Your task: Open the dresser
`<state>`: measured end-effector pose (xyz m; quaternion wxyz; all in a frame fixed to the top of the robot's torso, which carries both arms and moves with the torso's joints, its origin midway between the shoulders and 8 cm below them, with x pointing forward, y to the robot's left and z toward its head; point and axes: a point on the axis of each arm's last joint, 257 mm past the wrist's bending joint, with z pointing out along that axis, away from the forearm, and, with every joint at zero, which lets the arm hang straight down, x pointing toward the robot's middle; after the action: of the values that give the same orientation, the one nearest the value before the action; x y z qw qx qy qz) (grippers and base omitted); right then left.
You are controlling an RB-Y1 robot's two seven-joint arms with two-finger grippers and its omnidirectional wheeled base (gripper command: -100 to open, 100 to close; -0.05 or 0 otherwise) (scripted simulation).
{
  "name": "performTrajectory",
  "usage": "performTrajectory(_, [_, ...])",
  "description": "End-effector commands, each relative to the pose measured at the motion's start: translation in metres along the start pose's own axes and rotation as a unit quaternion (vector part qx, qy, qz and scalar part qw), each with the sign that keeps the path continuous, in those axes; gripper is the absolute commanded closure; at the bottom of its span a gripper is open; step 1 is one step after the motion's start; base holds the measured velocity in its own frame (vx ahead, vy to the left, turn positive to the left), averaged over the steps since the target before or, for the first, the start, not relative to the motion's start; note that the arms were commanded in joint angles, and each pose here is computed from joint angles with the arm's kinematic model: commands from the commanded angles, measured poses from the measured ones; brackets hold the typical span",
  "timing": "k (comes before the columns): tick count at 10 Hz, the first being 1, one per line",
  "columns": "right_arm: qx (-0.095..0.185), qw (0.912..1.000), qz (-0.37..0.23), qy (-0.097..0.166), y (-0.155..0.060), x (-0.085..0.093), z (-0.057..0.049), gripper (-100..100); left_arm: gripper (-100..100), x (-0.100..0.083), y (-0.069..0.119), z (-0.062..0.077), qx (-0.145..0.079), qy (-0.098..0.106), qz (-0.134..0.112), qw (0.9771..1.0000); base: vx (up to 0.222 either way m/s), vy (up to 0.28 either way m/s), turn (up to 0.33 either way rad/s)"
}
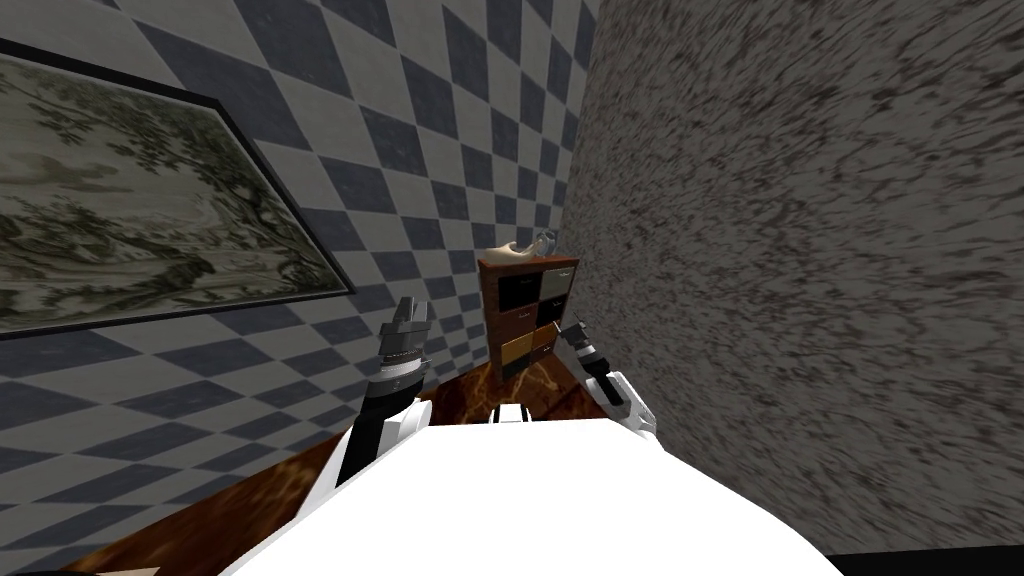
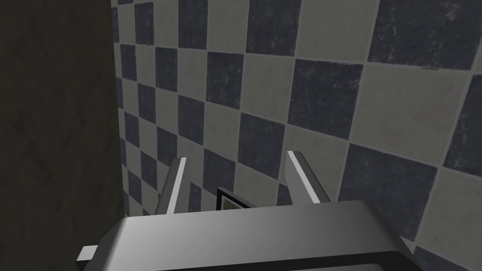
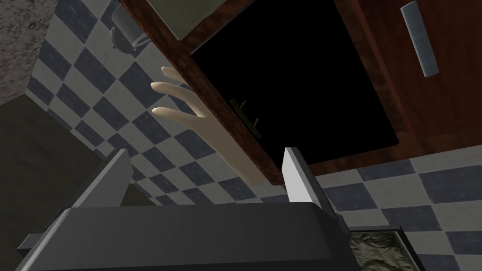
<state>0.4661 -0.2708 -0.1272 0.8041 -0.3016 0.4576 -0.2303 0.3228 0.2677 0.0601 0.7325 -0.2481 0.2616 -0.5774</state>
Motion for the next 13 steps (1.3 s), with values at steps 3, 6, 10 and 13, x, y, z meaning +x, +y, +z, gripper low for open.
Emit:
performTrajectory(3, [-0.014,0.9975,-0.069,0.009,0.012,0.014,-0.003,-100,0,0.000,0.000,0.000,0.000,0.000,0.000,1.0000,0.035,0.032,0.007])
performTrajectory(6, [-0.025,0.9933,-0.112,0.014,0.019,0.023,-0.006,-100,0,0.000,0.000,0.000,0.000,0.000,0.000,1.0000,0.042,0.032,0.009])
performTrajectory(10, [-0.046,0.9834,-0.174,0.023,0.033,0.039,-0.013,-100,0,0.000,0.000,0.000,0.000,0.000,0.000,1.0000,0.039,0.030,0.013])
performTrajectory(13, [-0.057,0.9739,-0.218,0.026,0.041,0.047,-0.017,-100,0,0.000,0.000,0.000,0.000,0.000,0.000,1.0000,0.049,0.035,0.018])
